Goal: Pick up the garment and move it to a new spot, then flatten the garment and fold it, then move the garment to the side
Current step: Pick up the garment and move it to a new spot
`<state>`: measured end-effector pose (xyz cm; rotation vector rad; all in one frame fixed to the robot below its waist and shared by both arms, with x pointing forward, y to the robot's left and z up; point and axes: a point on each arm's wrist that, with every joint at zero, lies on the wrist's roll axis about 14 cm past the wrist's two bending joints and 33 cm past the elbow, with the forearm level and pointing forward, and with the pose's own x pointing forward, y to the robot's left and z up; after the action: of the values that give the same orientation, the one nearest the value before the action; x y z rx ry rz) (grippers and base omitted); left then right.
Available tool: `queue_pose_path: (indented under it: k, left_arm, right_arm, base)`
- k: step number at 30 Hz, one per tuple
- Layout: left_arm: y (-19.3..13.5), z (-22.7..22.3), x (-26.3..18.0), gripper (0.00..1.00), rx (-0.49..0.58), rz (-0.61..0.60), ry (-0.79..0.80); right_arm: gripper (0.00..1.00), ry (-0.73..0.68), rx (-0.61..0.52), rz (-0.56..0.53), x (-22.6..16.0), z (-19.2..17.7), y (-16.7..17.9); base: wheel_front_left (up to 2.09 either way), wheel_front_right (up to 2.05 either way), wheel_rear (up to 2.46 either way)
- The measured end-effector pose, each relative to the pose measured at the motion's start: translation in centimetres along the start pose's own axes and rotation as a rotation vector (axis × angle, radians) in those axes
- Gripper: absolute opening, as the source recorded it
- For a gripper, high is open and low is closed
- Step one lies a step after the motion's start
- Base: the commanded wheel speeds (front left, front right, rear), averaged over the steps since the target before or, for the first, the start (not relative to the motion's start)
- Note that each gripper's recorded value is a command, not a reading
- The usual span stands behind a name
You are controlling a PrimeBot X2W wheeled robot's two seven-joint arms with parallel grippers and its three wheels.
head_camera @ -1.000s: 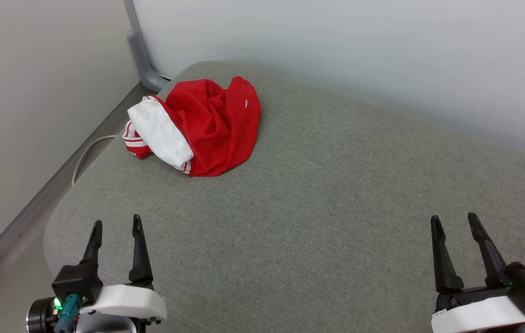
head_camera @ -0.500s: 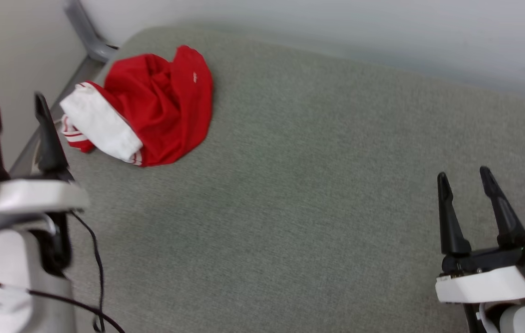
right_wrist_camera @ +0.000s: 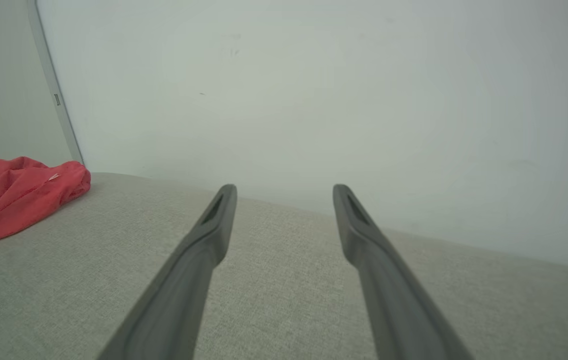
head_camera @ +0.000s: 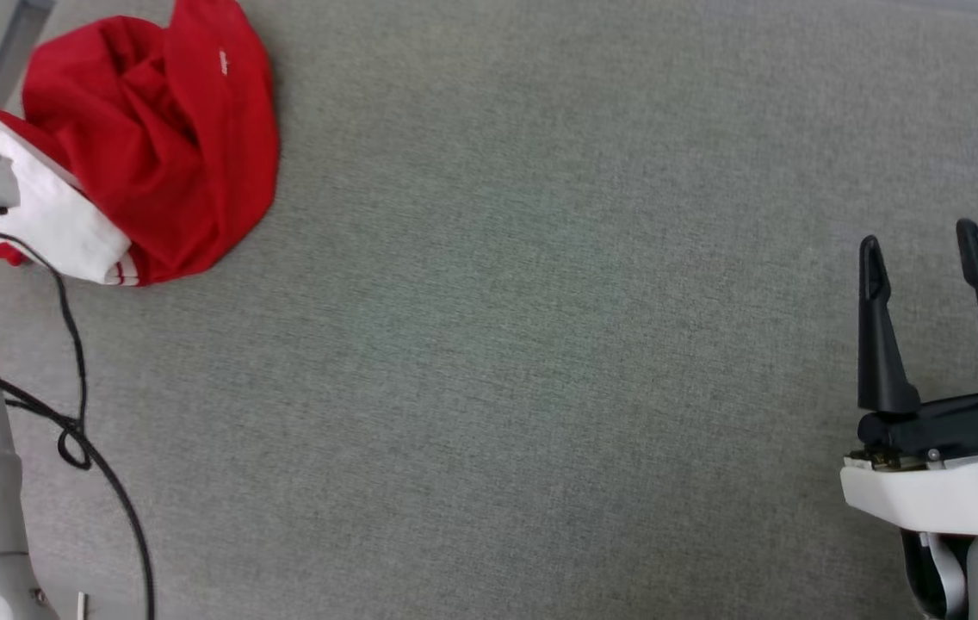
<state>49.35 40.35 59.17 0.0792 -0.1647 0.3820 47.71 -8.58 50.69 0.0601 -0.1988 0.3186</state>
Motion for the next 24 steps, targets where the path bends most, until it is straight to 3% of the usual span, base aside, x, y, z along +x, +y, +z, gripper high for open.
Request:
queue_pose_path:
  k: [6,12,24]
  left_arm:
    - [-1.6,-6.8,1.4,1.0,-0.119,-0.044,0.357]
    - [-1.8,-13.2,-0.9,1.0,-0.138,-0.082,0.757]
    - [-1.3,-21.0,-7.6,1.0,-0.03,-0.115,1.3]
  right_arm:
    - [1.0,0.004,-0.02,-0.022,0.3,-0.9,-1.1]
    - [1.0,0.012,-0.034,-0.029,0.7,-1.8,-1.6]
    - [1.0,0.04,-0.061,-0.044,0.7,-3.3,-2.6]
  base:
    - [0.0,0.0,0.0]
    - [0.0,0.0,0.0]
    - [0.0,0.0,0.0]
